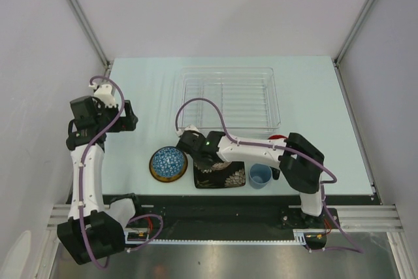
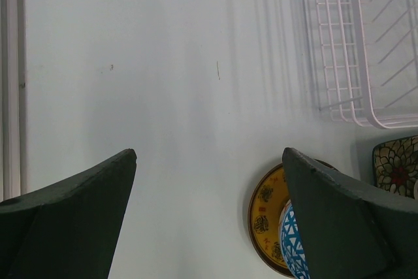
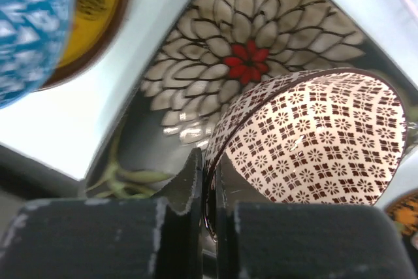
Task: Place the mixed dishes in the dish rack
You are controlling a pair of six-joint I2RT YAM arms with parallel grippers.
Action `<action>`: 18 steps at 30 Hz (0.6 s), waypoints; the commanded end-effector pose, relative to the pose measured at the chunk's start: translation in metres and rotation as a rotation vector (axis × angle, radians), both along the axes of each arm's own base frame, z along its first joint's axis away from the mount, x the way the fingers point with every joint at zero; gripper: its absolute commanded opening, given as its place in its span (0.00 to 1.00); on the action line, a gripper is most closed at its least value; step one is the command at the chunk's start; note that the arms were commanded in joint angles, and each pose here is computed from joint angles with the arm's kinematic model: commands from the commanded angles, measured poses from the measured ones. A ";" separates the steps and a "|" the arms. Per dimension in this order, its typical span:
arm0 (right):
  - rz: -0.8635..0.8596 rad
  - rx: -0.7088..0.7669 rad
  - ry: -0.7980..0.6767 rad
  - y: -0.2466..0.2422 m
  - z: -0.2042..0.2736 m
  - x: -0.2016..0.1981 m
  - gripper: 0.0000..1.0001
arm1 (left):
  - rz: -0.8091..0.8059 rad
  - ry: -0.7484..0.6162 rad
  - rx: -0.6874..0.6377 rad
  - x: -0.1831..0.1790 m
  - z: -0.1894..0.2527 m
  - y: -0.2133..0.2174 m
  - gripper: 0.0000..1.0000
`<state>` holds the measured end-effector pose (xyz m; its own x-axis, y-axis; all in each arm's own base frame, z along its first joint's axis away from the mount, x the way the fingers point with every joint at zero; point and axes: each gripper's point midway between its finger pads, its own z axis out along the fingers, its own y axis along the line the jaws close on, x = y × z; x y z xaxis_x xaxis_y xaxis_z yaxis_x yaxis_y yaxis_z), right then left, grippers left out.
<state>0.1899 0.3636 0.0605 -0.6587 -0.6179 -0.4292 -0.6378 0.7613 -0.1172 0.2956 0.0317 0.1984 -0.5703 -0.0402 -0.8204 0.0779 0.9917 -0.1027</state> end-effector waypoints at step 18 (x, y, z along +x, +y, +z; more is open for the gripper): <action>0.062 1.187 0.210 0.032 0.338 0.065 0.00 | 0.008 -0.041 0.019 0.005 0.006 0.007 1.00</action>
